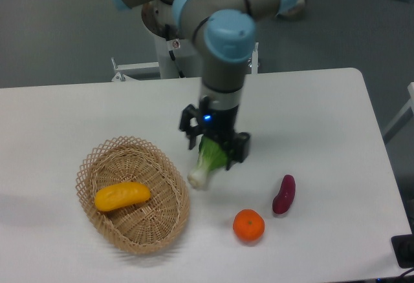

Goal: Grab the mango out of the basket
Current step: 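Move the open gripper over the wicker basket toward the yellow mango, then lower the gripper onto the yellow mango and close around it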

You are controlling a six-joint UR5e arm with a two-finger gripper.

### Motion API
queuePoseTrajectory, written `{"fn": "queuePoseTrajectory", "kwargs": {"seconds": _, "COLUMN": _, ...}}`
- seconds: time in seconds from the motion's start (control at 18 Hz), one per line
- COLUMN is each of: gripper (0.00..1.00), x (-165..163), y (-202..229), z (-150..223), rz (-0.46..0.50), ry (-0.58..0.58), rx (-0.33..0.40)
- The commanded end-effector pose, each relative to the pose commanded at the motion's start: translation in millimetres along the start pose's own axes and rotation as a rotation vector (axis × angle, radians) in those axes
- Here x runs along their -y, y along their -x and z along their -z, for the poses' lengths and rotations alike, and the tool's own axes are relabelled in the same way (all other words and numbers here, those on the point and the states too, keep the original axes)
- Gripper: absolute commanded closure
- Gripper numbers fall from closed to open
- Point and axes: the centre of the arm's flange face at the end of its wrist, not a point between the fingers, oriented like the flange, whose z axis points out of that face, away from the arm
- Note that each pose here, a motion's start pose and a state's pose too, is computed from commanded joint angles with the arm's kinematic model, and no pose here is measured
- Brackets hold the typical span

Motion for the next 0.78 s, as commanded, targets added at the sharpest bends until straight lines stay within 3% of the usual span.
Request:
{"fn": "queuePoseTrajectory", "kwargs": {"seconds": 0.44, "gripper": 0.00, "x": 52.6, "y": -54.8, "z": -53.7, "rz": -0.202, "ry": 0.017, "rx": -0.036}}
{"fn": "queuePoseTrajectory", "kwargs": {"seconds": 0.78, "gripper": 0.00, "x": 70.3, "y": -86.0, "z": -102.0, "rz": -0.294, "ry": 0.115, "rx": -0.064}}
